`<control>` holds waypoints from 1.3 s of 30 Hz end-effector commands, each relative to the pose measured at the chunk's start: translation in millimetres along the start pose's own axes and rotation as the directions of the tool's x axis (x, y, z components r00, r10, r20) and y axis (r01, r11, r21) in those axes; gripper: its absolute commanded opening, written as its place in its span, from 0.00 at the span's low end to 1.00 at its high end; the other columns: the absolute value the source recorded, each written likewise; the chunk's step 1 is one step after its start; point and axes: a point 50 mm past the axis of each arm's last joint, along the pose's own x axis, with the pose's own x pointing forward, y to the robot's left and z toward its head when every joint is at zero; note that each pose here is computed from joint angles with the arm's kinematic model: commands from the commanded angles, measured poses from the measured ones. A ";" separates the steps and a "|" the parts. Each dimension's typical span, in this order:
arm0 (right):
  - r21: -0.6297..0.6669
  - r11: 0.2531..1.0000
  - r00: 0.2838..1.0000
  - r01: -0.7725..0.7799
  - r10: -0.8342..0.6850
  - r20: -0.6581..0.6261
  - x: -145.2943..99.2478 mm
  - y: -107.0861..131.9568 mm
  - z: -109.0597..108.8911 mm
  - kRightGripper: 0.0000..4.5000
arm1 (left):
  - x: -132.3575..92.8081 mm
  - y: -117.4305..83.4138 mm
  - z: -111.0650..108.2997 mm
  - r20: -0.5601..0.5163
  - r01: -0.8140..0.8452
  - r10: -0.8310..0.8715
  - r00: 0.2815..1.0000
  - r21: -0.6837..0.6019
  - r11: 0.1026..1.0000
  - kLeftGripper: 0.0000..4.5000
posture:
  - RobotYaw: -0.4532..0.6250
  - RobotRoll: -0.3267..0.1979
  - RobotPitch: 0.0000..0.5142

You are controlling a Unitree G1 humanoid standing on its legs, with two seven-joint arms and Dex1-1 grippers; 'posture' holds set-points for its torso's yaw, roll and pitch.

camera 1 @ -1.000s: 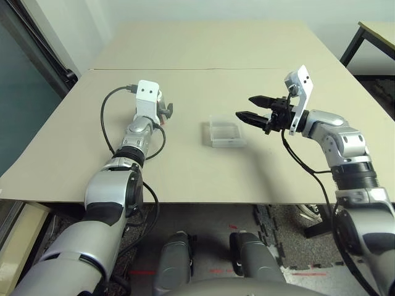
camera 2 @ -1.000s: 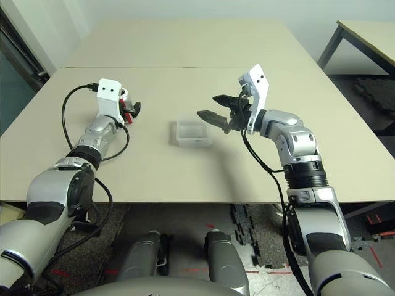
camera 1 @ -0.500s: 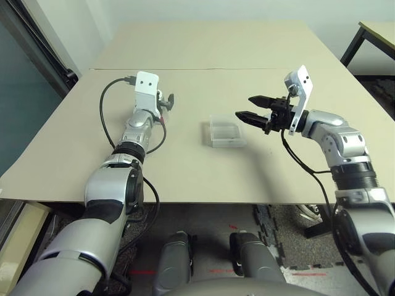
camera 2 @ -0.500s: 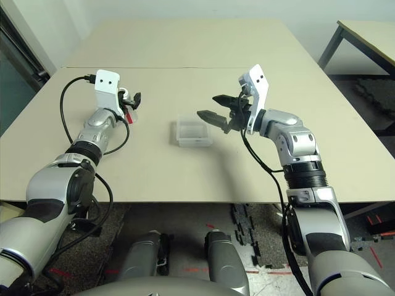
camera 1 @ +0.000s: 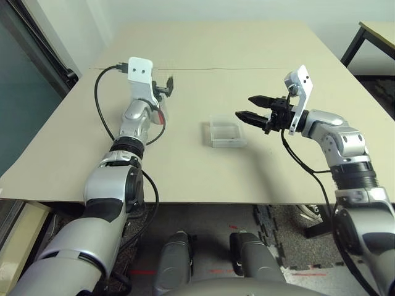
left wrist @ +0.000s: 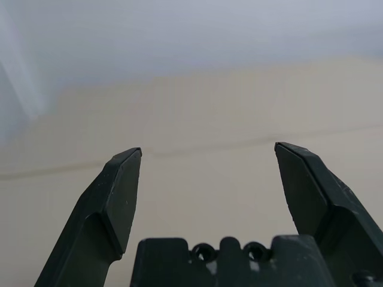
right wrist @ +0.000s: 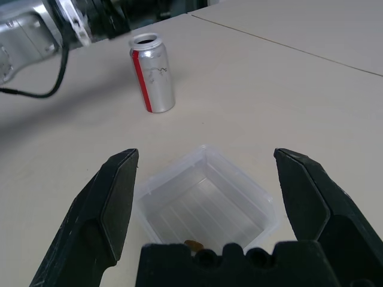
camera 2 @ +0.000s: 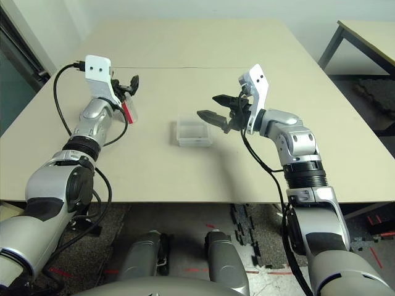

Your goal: Pour the medicine from the bottle into the box.

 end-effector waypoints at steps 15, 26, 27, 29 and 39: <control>0.076 0.757 0.734 0.649 -0.649 0.199 -52.9 -65.5 36.2 1.00 | -41.1 94.3 31.1 0.029 -0.205 0.205 0.978 0.016 0.979 0.99 | 0.49 0.62 0.17; 0.082 0.410 0.394 0.908 -0.905 0.162 -121.1 -84.6 10.2 1.00 | -73.7 136.1 -2.4 -0.114 -0.344 0.344 0.932 0.022 0.939 0.99 | 0.49 0.62 0.19; 0.085 0.388 0.372 0.918 -0.915 0.155 -125.7 -85.1 6.9 1.00 | -76.4 137.2 -7.7 -0.130 -0.353 0.353 0.927 0.023 0.935 0.99 | 0.49 0.62 0.20; 0.086 0.350 0.337 0.933 -0.931 0.139 -133.3 -85.5 -0.6 1.00 | -82.4 138.6 -20.0 -0.170 -0.367 0.367 0.915 0.030 0.930 0.99 | 0.49 0.62 0.20; 0.092 0.232 0.229 0.968 -0.972 0.042 -153.9 -85.7 -29.6 1.00 | -114.6 151.3 -57.8 -0.286 -0.455 0.452 0.845 0.062 0.888 0.99 | 0.47 0.62 0.23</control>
